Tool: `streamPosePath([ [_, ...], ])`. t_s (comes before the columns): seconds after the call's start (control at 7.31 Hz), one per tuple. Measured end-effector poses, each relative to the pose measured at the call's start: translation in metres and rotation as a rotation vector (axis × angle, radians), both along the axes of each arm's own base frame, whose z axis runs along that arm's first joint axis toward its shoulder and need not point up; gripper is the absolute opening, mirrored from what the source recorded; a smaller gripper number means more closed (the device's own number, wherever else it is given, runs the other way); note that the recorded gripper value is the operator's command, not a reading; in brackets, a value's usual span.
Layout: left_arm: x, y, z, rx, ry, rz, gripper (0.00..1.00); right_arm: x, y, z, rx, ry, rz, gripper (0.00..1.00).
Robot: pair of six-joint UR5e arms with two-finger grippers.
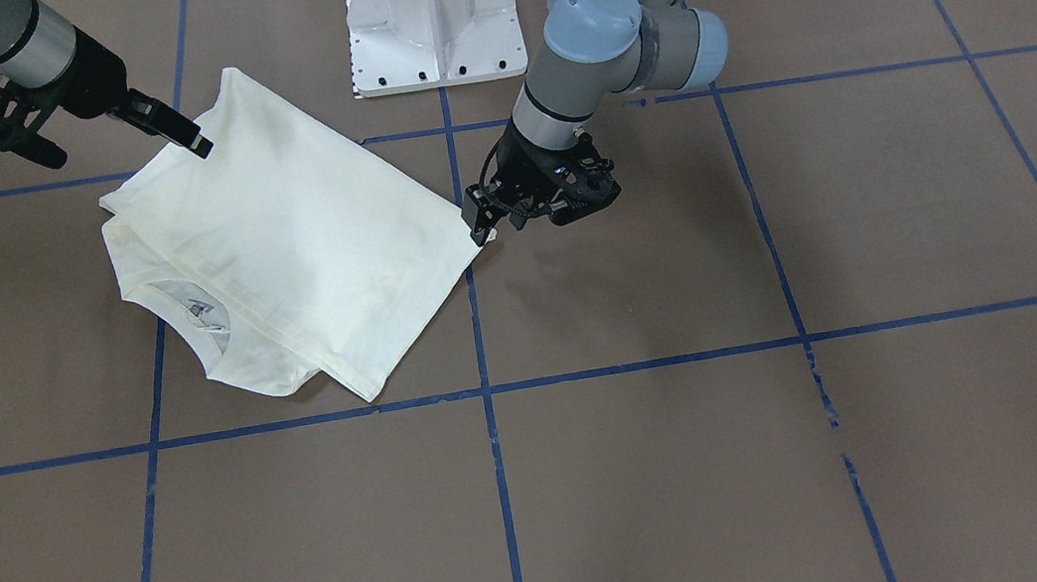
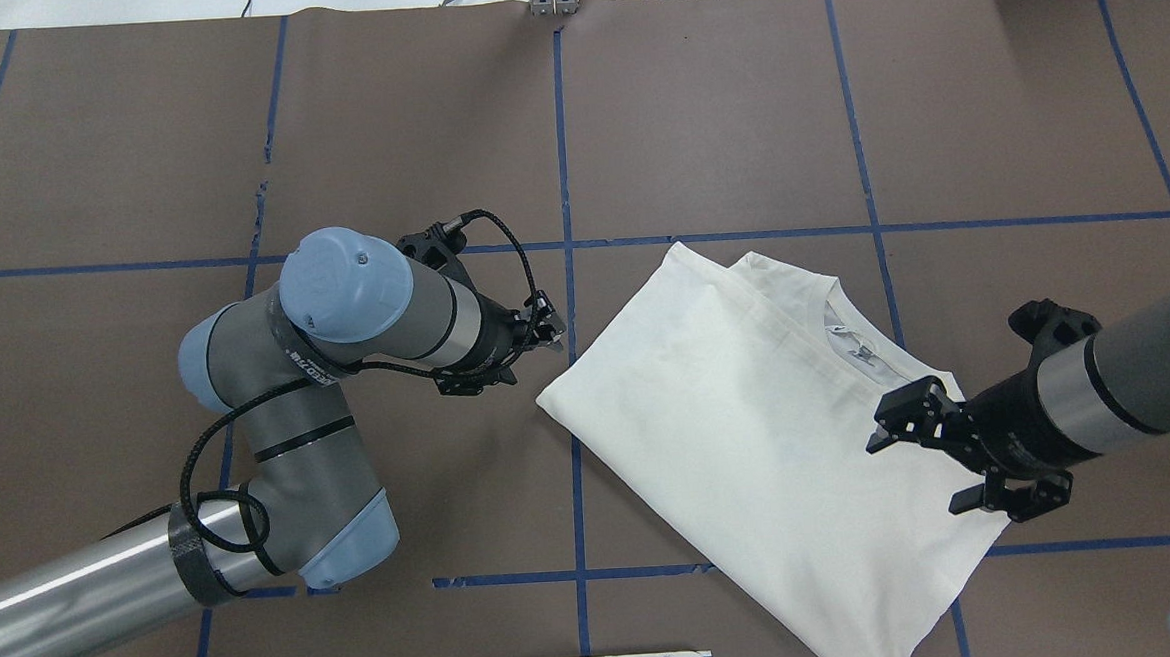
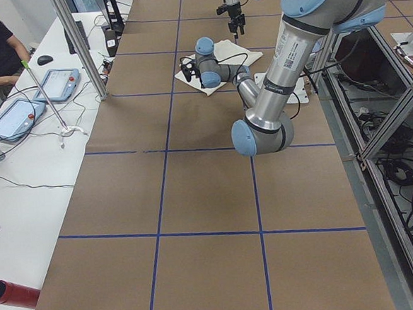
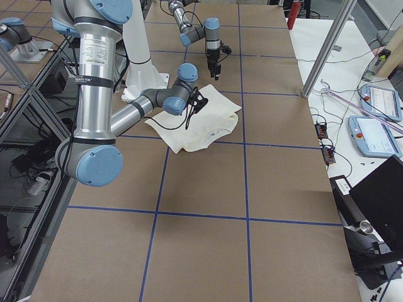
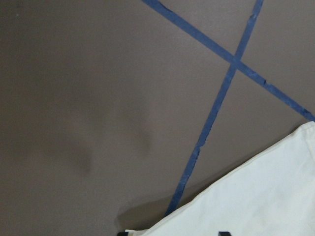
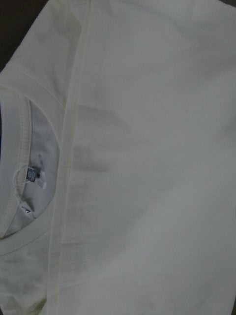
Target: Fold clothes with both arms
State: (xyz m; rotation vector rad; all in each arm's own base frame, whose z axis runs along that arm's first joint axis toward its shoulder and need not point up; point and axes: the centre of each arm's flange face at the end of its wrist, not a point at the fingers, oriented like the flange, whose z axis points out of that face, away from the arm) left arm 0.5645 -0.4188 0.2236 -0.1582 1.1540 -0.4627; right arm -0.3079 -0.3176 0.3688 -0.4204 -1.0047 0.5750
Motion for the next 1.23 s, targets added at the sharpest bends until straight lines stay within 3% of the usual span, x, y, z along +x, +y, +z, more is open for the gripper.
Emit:
streamPosePath([
  [0.14,0.008,0.0,0.004,-0.007,-0.012,0.006,0.6,0.0,-0.008,0.005,0.016,0.006,0.002,1.0],
  [0.55,0.026,0.013,0.008,-0.009,-0.026,0.026,0.34,-0.001,-0.017,0.015,0.046,0.02,-0.008,1.0],
  [0.68,0.032,0.02,0.008,-0.004,-0.028,0.027,0.0,-0.001,-0.018,0.017,0.051,0.022,-0.008,1.0],
  [1.23,0.035,0.026,0.006,0.024,-0.034,0.012,0.0,0.001,-0.018,0.013,0.056,0.013,-0.014,1.0],
])
